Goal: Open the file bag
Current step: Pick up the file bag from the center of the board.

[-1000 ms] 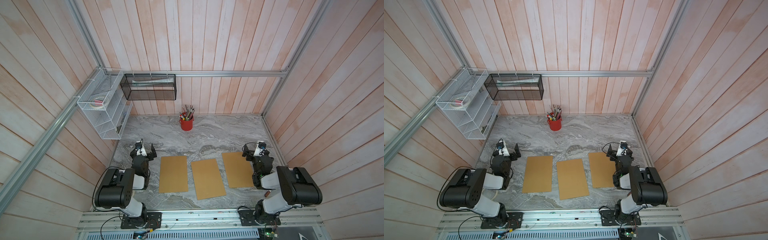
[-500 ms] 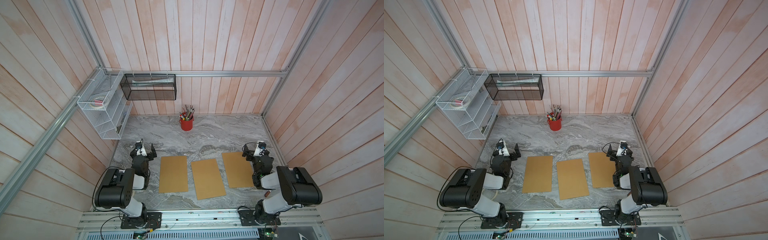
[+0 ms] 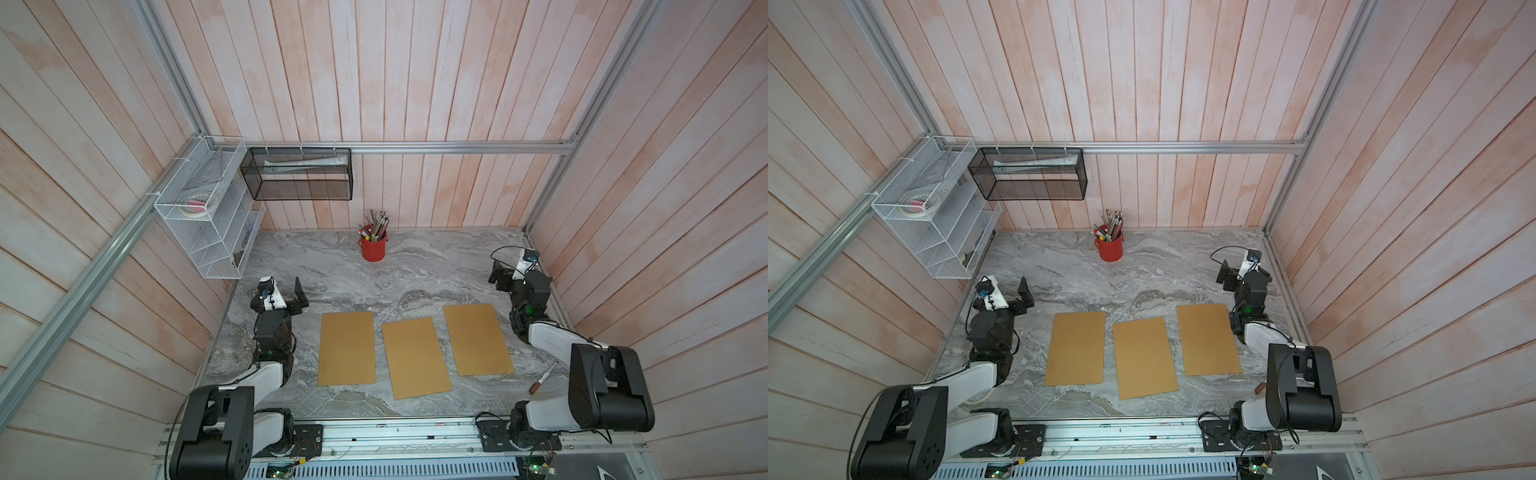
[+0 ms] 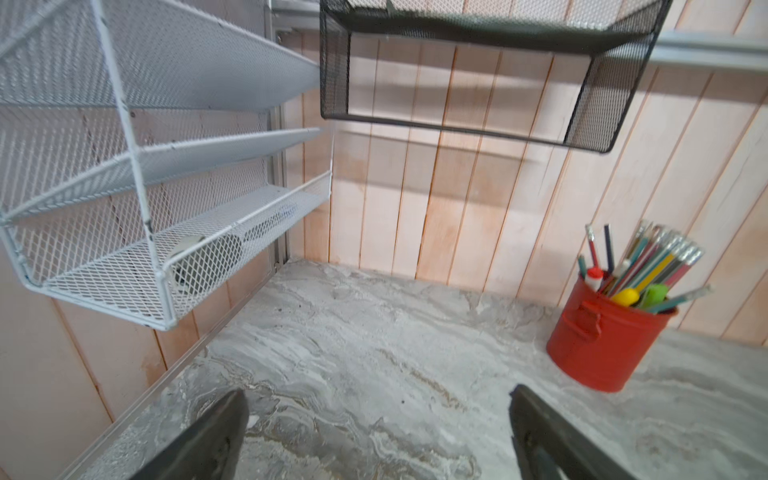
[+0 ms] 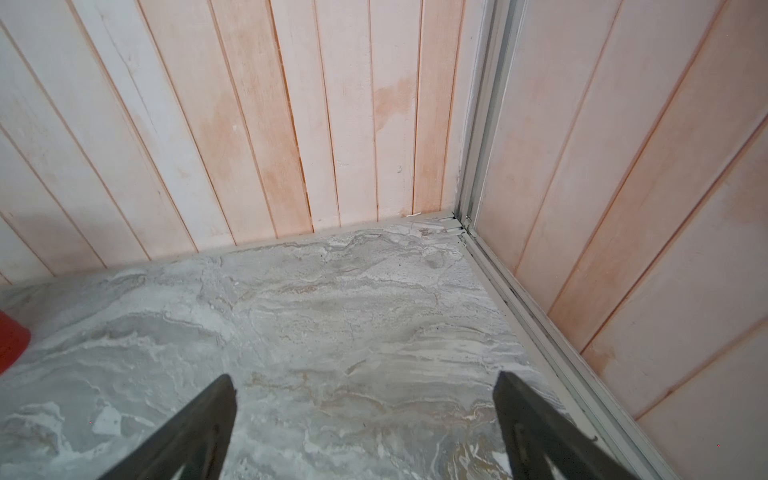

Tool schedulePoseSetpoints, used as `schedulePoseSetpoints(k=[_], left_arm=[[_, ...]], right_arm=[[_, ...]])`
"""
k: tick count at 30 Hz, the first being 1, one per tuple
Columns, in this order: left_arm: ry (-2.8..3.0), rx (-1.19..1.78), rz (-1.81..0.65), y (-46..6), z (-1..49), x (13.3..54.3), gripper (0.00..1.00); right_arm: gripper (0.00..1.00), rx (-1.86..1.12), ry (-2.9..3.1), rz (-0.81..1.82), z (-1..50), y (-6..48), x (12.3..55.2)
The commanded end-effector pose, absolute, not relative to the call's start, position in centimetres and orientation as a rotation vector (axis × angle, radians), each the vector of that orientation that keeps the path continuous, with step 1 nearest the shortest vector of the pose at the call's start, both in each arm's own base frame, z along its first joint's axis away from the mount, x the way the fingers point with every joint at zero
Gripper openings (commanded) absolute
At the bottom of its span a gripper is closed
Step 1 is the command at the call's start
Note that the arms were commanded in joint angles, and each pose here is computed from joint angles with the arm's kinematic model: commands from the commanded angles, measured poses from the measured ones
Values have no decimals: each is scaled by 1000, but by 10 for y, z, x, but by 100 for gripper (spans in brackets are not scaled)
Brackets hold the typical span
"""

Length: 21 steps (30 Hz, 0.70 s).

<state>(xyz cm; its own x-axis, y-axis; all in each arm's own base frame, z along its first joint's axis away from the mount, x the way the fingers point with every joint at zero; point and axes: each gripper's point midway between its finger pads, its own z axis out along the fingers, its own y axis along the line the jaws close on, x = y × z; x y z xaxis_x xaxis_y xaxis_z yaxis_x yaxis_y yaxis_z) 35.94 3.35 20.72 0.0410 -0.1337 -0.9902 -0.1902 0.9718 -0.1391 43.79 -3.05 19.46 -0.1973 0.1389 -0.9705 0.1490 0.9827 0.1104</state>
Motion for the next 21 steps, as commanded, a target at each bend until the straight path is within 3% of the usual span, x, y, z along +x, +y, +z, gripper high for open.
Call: schedulePoseSetpoints(k=[1,11,21], left_arm=[[1680,-421,-1,44,182,357,100],[1825,-464,-218,15,186,364,100],[2037,-391,-361,-73,181,365,100]], right_arm=[[98,345,2065,56,130,-28,414],[98,300,2120,337,155,15,403],[98,201,2226,375,155,71,375]])
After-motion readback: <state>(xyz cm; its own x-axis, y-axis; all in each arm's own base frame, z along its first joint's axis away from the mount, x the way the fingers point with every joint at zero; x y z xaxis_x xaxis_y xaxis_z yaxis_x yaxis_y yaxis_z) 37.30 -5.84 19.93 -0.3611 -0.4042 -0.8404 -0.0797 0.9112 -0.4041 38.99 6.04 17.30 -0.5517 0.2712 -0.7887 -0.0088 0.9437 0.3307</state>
